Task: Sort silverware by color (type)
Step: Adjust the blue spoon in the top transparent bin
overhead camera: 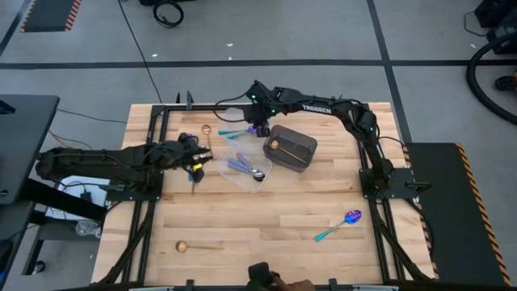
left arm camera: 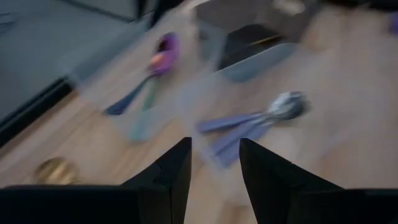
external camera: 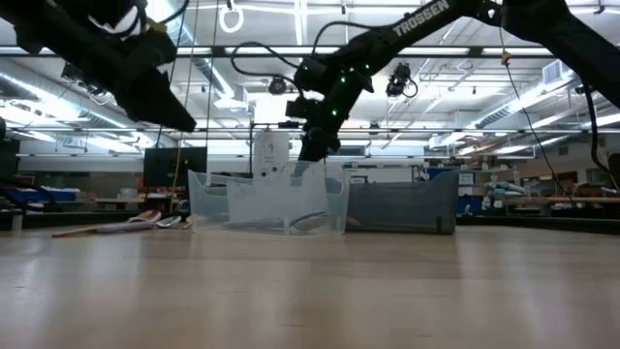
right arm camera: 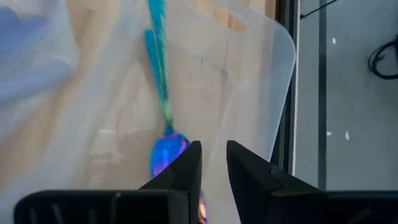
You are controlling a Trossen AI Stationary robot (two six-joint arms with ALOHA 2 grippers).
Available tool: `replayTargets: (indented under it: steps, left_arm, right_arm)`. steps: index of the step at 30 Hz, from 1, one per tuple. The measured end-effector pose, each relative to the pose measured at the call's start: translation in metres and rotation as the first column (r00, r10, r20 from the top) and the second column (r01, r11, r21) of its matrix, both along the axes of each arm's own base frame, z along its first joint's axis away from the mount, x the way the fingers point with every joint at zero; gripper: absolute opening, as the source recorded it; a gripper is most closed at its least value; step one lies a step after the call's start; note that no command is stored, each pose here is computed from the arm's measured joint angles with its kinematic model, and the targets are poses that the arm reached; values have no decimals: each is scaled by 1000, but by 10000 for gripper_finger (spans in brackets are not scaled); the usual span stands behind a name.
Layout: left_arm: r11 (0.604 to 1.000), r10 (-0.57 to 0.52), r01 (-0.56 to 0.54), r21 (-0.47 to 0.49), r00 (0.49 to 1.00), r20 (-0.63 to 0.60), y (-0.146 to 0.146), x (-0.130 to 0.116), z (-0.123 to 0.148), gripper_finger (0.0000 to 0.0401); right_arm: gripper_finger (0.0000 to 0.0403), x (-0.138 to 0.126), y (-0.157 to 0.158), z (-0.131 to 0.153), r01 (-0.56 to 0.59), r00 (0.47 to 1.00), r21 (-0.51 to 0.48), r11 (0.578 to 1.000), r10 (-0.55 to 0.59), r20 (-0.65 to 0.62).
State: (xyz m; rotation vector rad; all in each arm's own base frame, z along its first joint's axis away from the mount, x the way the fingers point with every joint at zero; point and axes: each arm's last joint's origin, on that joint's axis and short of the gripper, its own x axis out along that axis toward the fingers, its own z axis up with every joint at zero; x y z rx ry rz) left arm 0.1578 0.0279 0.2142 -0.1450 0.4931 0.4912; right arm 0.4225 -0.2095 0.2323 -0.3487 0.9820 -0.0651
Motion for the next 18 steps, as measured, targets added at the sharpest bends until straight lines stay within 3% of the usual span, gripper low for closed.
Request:
replayTargets:
  steps: [3, 18]
  left_arm:
    - [999, 40, -39, 12, 999, -28, 8, 4, -4, 142]
    - [994, 44, -32, 100, 992, -115, 53, 17, -19, 142]
  right_arm:
    - [86, 5, 15, 11, 17, 1000, 40, 999, -16, -8]
    - [83, 20, 88, 36, 166, 984, 179, 970, -151, -96]
